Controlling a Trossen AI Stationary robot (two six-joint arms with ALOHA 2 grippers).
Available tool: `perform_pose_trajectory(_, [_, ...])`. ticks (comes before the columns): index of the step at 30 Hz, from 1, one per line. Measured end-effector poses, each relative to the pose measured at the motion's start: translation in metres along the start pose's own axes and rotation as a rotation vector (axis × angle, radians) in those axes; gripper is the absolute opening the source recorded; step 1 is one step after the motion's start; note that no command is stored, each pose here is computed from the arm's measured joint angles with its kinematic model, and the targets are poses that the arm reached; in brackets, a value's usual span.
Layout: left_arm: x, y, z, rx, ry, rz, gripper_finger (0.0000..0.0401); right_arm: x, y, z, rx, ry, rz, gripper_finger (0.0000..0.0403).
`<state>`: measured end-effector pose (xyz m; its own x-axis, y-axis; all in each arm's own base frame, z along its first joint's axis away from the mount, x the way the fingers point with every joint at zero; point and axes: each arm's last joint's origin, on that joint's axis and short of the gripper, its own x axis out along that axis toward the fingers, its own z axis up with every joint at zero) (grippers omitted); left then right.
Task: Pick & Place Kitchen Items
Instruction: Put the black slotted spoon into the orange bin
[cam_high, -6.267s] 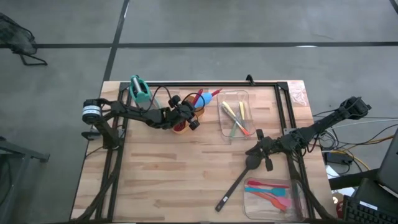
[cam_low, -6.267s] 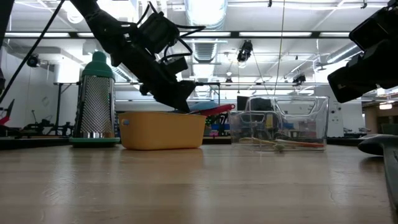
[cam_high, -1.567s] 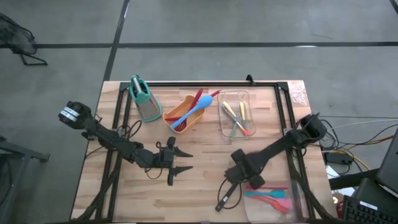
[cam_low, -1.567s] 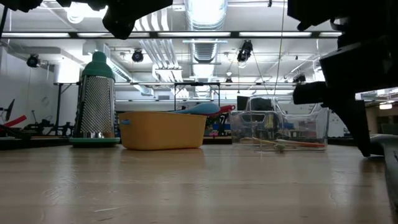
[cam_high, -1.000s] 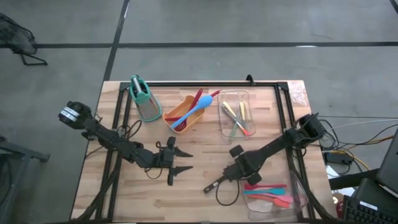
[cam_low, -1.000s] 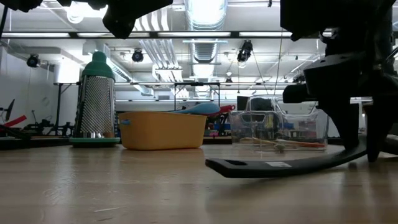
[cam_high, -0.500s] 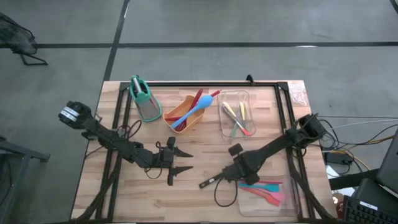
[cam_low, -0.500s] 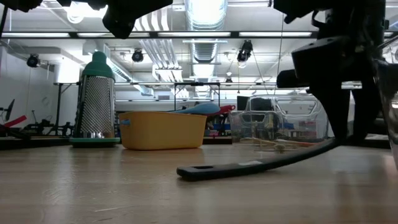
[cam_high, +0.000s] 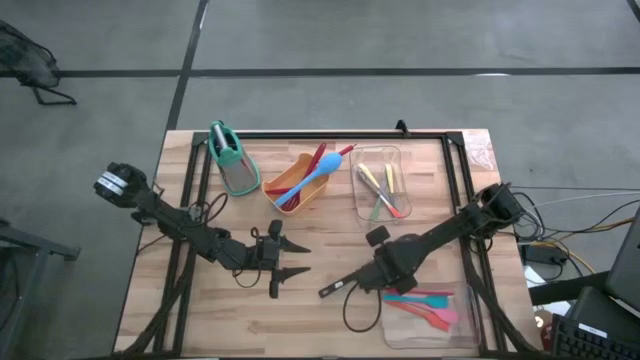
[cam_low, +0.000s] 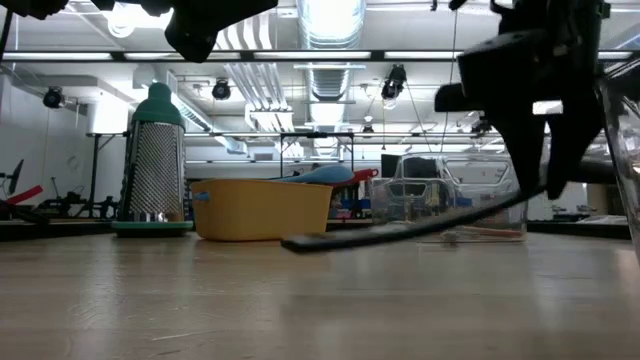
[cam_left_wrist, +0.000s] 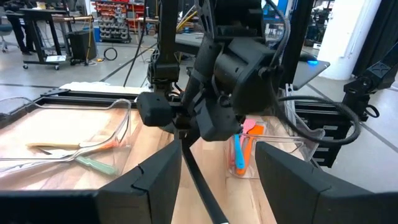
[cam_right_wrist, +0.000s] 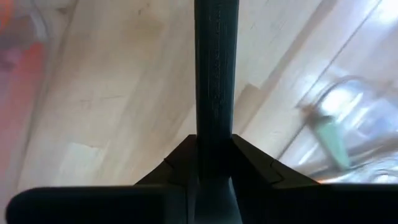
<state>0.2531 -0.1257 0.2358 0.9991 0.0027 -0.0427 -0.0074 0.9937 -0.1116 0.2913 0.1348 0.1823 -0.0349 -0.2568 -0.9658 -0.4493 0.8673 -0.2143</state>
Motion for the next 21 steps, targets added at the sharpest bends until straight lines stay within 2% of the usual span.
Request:
perform_pose_trajectory(4, [0.000, 0.000, 0.000, 0.000, 0.000, 0.000, 0.0211, -0.013, -0.004, 0.004, -0.021, -0.020, -0.045, 0.0061])
perform_pose_trajectory(12, [-0.001, -0.001, 0.001, 0.007, -0.002, -0.005, 0.0211, -0.032, -0.022, 0.012, -0.021, -0.076, -0.144, 0.0071])
perform_pose_trajectory(17, [-0.007, -0.007, 0.004, 0.031, -0.016, -0.034, 0.0211, -0.045, -0.049, 0.016, -0.051, -0.099, -0.269, 0.0064])
perform_pose_trajectory(21, [-0.013, -0.017, 0.006, 0.049, -0.031, -0.075, 0.0211, -0.050, -0.083, 0.018, -0.039, -0.112, -0.346, 0.0070])
